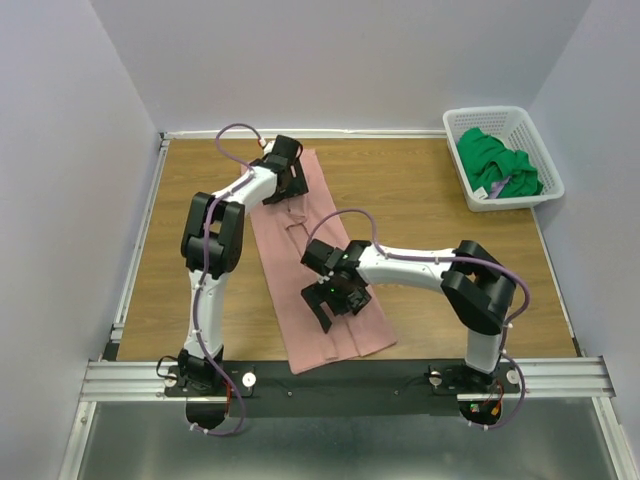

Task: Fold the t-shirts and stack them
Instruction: Fold the tshirt

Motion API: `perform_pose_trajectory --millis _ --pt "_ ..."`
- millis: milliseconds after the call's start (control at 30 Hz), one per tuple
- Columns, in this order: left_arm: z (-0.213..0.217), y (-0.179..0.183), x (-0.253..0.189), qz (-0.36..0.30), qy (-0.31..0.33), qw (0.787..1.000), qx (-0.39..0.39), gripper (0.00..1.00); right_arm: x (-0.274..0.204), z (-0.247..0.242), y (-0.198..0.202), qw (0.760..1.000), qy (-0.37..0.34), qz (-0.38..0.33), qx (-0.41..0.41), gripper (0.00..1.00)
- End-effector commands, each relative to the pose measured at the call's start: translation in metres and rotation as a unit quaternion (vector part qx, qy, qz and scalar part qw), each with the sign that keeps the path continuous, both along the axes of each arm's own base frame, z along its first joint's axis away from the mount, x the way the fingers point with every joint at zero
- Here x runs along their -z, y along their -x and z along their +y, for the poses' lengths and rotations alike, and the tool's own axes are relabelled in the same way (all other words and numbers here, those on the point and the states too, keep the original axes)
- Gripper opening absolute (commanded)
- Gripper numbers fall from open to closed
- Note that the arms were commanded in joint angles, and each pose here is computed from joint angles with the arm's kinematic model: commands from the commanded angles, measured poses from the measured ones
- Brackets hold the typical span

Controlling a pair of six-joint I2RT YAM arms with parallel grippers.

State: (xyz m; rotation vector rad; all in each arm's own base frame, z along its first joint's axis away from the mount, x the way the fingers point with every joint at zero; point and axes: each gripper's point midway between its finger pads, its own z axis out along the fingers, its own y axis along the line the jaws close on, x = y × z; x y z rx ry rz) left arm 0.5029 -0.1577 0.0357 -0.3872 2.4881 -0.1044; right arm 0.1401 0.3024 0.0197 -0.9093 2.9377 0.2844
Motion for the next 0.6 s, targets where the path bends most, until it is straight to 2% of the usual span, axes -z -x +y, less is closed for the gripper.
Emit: perform_pose_trajectory --millis 0,67,267,367,567 --pt "0.005 -0.016 0.023 0.026 -0.047 0.999 0.010 0.89 0.020 0.045 0.022 0.997 -0.043 0.056 0.003 1.00" --pt "-0.001 -0.034 0.010 0.008 -0.046 0.999 0.015 0.89 0.028 0.050 0.018 0.998 -0.037 0.056 0.009 1.00" --pt "-0.017 -0.066 0.012 -0.011 -0.033 0.999 0.035 0.89 0.036 0.058 -0.001 0.999 -0.023 0.024 0.024 1.00" --pt "-0.026 -0.074 0.007 -0.026 -0.017 0.998 0.046 0.89 0.033 0.059 -0.003 0.999 -0.023 0.019 0.026 1.00" --pt "-0.025 -0.086 -0.034 -0.080 0.005 0.996 0.031 0.89 0.013 0.062 -0.013 0.999 -0.039 -0.012 0.030 1.00"
